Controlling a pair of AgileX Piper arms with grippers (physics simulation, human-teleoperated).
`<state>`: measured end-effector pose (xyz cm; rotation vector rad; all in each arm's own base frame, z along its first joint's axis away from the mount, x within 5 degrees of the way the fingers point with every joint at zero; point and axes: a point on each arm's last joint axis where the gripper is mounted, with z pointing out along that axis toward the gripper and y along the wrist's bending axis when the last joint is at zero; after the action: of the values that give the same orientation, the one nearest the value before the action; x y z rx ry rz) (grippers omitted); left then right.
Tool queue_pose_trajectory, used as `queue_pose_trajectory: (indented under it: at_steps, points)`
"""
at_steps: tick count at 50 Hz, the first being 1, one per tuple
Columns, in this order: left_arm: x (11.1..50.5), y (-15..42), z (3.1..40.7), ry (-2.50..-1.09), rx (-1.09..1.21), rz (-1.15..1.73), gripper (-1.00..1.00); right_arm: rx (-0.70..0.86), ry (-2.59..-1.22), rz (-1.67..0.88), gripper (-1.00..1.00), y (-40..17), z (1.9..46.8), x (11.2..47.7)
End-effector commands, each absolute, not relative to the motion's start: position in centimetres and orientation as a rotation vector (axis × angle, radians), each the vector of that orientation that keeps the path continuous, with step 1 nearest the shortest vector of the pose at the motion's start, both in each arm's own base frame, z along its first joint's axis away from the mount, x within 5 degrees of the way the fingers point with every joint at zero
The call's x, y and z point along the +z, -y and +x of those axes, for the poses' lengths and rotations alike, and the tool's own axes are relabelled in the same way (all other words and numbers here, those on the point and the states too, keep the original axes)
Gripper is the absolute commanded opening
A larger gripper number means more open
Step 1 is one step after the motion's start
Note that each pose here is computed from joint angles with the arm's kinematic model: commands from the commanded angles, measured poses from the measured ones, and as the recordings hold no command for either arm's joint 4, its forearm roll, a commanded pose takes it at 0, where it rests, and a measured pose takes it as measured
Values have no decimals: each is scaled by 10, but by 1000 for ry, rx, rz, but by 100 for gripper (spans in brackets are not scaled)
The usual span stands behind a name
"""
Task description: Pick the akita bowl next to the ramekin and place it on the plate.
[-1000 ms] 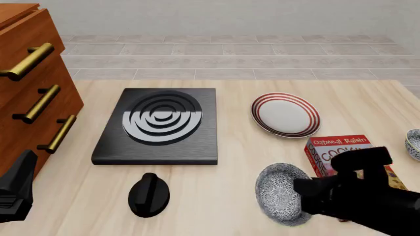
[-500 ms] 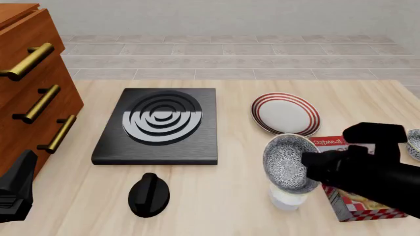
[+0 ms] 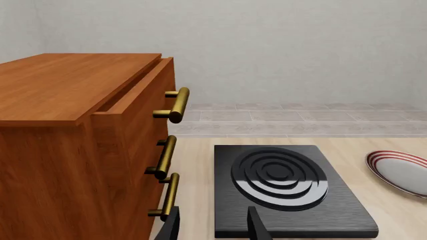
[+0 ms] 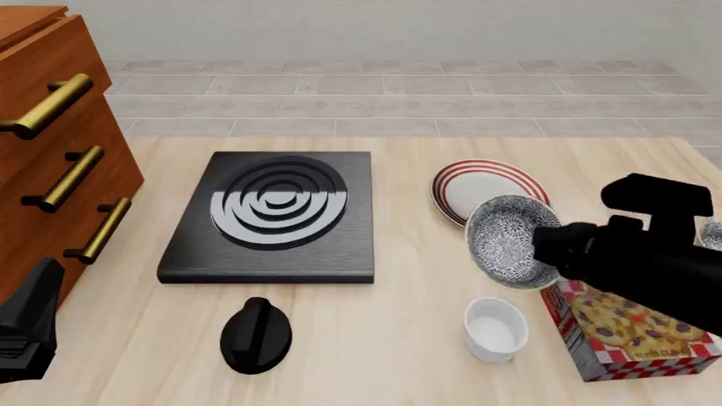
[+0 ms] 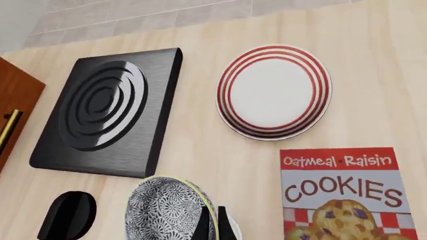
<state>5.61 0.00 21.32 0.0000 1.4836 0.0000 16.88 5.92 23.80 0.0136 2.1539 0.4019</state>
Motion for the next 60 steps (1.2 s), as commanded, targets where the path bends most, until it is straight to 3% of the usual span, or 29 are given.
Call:
queue_pose_trajectory:
  at_steps: [1, 60]
  points:
    - [213, 0, 56, -1484, 0, 0, 100, 388, -2126, 70, -100, -55, 183, 241]
    - [213, 0, 56, -1484, 0, 0, 100, 280, -2064, 119, -100, -43, 253, 241]
